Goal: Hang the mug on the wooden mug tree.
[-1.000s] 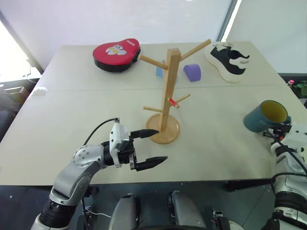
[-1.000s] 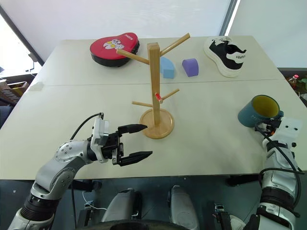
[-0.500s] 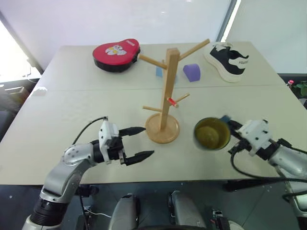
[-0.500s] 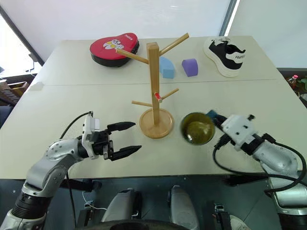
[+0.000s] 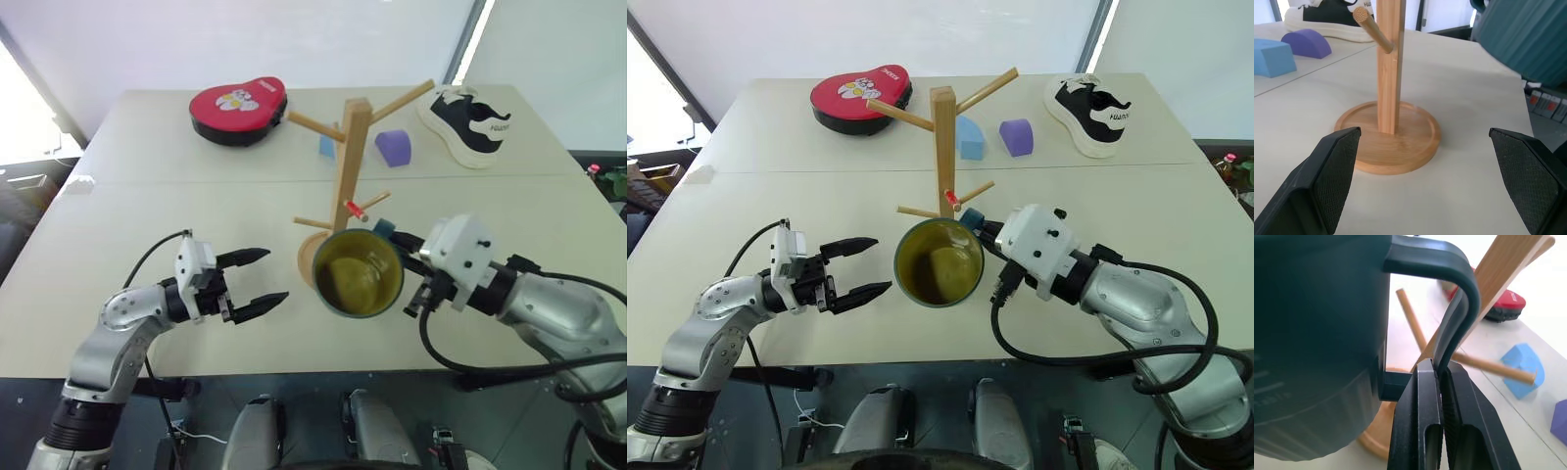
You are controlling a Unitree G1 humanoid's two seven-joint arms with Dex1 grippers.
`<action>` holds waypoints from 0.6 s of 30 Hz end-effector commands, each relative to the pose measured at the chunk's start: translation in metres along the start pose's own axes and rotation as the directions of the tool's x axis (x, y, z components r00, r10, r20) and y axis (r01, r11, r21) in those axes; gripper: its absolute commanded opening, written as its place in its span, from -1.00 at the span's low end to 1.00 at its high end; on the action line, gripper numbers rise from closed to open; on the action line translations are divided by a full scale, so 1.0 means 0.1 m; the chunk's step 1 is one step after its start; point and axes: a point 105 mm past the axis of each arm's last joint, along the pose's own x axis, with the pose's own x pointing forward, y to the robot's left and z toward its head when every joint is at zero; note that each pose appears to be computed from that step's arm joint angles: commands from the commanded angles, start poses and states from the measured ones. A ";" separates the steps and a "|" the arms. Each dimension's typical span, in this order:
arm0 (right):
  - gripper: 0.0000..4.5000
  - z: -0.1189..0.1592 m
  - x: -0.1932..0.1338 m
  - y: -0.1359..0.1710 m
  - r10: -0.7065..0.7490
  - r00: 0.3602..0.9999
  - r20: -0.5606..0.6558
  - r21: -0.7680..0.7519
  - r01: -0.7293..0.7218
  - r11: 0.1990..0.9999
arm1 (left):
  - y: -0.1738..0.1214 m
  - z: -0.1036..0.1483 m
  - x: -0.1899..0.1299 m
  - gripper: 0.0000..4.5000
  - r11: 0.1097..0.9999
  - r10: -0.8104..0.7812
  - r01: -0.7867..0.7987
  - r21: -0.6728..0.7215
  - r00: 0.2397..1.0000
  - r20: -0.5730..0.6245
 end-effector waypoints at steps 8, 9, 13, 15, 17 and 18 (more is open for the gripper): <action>-0.99 0.23 0.06 0.03 -0.010 0.999 0.033 0.007 0.010 1.000 | 0.08 0.12 -0.08 1.00 0.998 0.025 -0.026 0.057 0.999 0.022; -0.99 0.24 0.07 0.02 -0.015 0.999 0.032 0.015 0.014 1.000 | 0.09 0.13 -0.08 1.00 0.998 0.024 -0.026 0.059 0.999 0.026; -0.99 0.23 0.11 -0.03 -0.040 0.999 0.015 0.048 0.039 0.998 | 0.09 0.20 -0.07 1.00 0.998 0.019 -0.022 0.066 0.998 0.055; -0.99 0.24 0.11 -0.03 -0.039 0.999 0.015 0.052 0.038 0.998 | 0.09 0.23 -0.06 1.00 0.998 0.016 -0.020 0.066 0.998 0.065; -0.99 0.25 0.11 -0.03 -0.038 0.999 0.011 0.054 0.038 0.998 | 0.09 0.23 -0.06 1.00 0.998 0.016 -0.020 0.066 0.998 0.066; -0.99 0.24 0.11 -0.02 -0.033 0.999 0.009 0.050 0.032 0.998 | 0.09 0.23 -0.06 1.00 0.998 0.015 -0.020 0.065 0.998 0.066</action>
